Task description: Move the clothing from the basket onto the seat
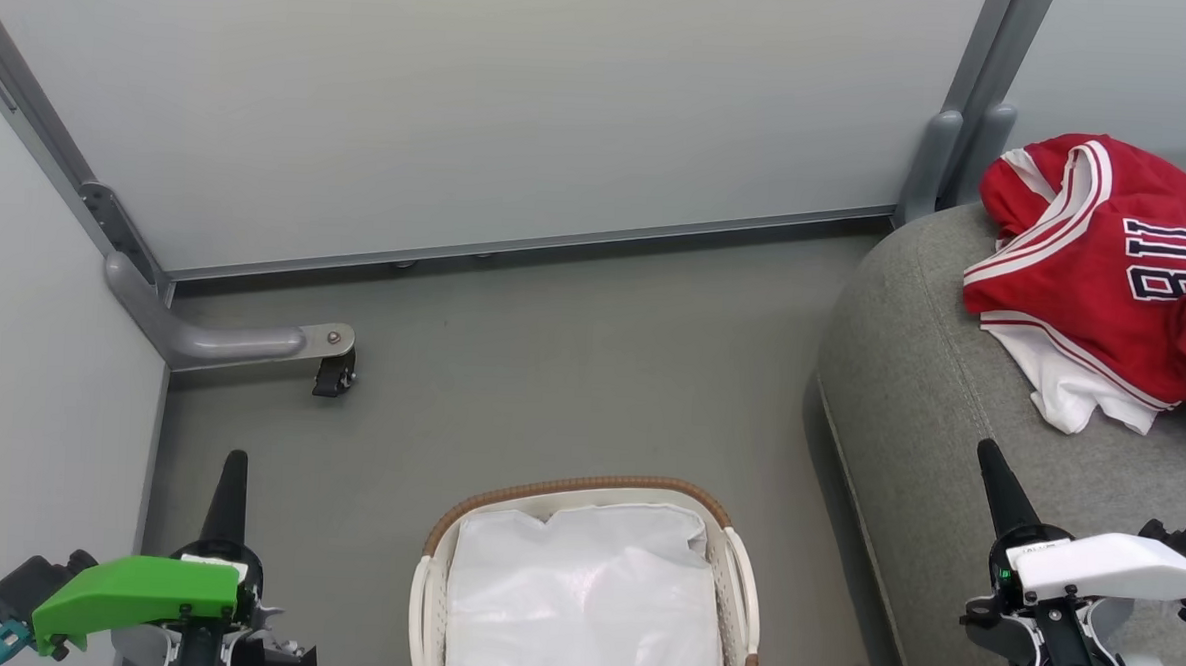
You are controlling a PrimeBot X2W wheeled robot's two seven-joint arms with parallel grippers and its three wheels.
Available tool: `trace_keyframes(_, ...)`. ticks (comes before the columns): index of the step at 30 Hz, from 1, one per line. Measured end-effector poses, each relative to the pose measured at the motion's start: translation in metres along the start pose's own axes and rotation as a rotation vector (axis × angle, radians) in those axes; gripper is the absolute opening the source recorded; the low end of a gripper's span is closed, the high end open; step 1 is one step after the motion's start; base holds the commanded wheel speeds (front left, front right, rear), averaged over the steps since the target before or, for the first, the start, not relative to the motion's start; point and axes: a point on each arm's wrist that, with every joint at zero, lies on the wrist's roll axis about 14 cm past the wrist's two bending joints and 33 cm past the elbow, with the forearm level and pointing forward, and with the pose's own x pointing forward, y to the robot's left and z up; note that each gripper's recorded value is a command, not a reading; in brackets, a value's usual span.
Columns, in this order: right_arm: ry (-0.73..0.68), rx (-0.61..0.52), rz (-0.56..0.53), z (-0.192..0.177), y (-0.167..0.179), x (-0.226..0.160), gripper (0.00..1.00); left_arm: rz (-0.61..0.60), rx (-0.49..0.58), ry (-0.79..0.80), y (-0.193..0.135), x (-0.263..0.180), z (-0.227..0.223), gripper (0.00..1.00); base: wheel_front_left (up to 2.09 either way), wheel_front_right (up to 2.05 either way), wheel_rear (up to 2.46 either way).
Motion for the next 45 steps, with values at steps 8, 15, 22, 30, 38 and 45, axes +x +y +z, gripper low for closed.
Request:
trace_keyframes(8,0.001,0.072,0.011,0.002,0.003,-0.001,0.0,-0.017,-0.061,-0.001,-0.004,0.0,0.003,0.0,0.0,0.0,0.0)
trace_keyframes(15,0.002,0.128,0.022,0.003,0.006,-0.002,0.0,-0.038,-0.111,-0.008,-0.01,0.001,0.007,0.0,0.0,0.0,0.0)
trace_keyframes(22,0.004,0.18,0.034,0.005,0.009,-0.003,0.0,-0.053,-0.157,-0.006,-0.014,0.001,0.009,0.0,0.0,0.0,0.0)
trace_keyframes(30,0.004,0.237,0.048,0.007,0.012,-0.004,0.0,-0.069,-0.205,-0.007,-0.018,0.0,0.011,0.0,0.0,0.0,0.0)
trace_keyframes(38,0.006,0.29,0.063,0.008,0.015,-0.005,0.0,-0.091,-0.25,-0.009,-0.023,0.0,0.015,0.0,0.0,0.0,0.0)
trace_keyframes(45,0.007,0.322,0.071,0.009,0.017,-0.005,0.0,-0.105,-0.278,-0.01,-0.027,0.0,0.017,0.0,0.0,0.0,0.0)
